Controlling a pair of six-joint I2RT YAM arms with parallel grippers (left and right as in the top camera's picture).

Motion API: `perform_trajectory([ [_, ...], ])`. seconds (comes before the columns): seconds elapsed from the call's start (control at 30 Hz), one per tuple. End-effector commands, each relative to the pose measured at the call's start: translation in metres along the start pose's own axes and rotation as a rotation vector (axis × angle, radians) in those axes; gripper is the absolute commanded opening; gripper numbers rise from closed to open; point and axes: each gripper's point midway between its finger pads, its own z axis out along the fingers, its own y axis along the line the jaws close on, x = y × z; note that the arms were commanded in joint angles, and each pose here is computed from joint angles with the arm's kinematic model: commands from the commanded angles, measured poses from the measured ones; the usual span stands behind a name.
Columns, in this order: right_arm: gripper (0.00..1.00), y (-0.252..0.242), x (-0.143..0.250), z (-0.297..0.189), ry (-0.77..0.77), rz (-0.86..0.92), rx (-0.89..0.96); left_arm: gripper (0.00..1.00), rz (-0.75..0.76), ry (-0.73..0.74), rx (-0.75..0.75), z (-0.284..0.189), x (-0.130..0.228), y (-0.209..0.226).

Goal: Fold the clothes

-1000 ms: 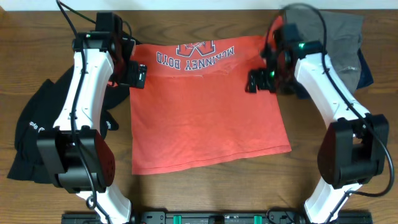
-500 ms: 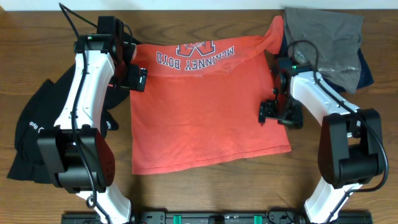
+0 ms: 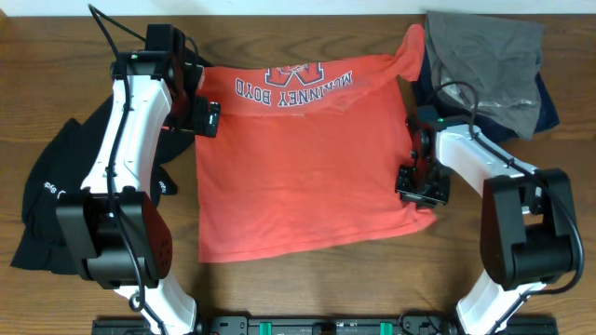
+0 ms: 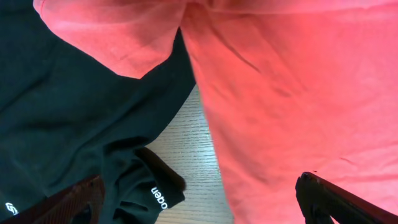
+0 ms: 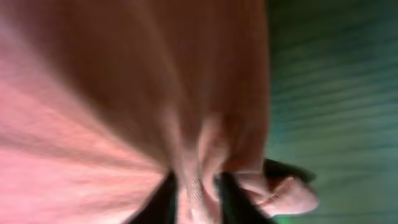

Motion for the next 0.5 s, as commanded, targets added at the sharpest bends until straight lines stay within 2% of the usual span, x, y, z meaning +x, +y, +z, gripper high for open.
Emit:
perform_trajectory([
  [0.0, 0.01, -0.007, 0.012, 0.024, 0.055, 0.026, 0.027, 0.99, -0.01, 0.017, 0.016, 0.004, 0.004, -0.001],
  [0.27, 0.01, -0.001, -0.004, 0.015, -0.027, 0.005, -0.01, 0.99, -0.013, 0.015, 0.016, 0.004, 0.004, -0.001],
  [0.37, 0.03, 0.004, -0.013, 0.0, -0.094, -0.037, -0.042, 0.99, -0.061, 0.024, 0.02, 0.004, 0.006, -0.002],
  [0.4, 0.06, 0.005, -0.015, -0.006, -0.118, -0.059, -0.052, 0.99, -0.093, 0.033, 0.052, 0.004, 0.008, -0.007],
  [0.47, 0.36, 0.007, -0.017, -0.019, -0.161, -0.099, -0.067, 0.99, -0.121, 0.047, 0.16, 0.001, 0.012, -0.021],
])
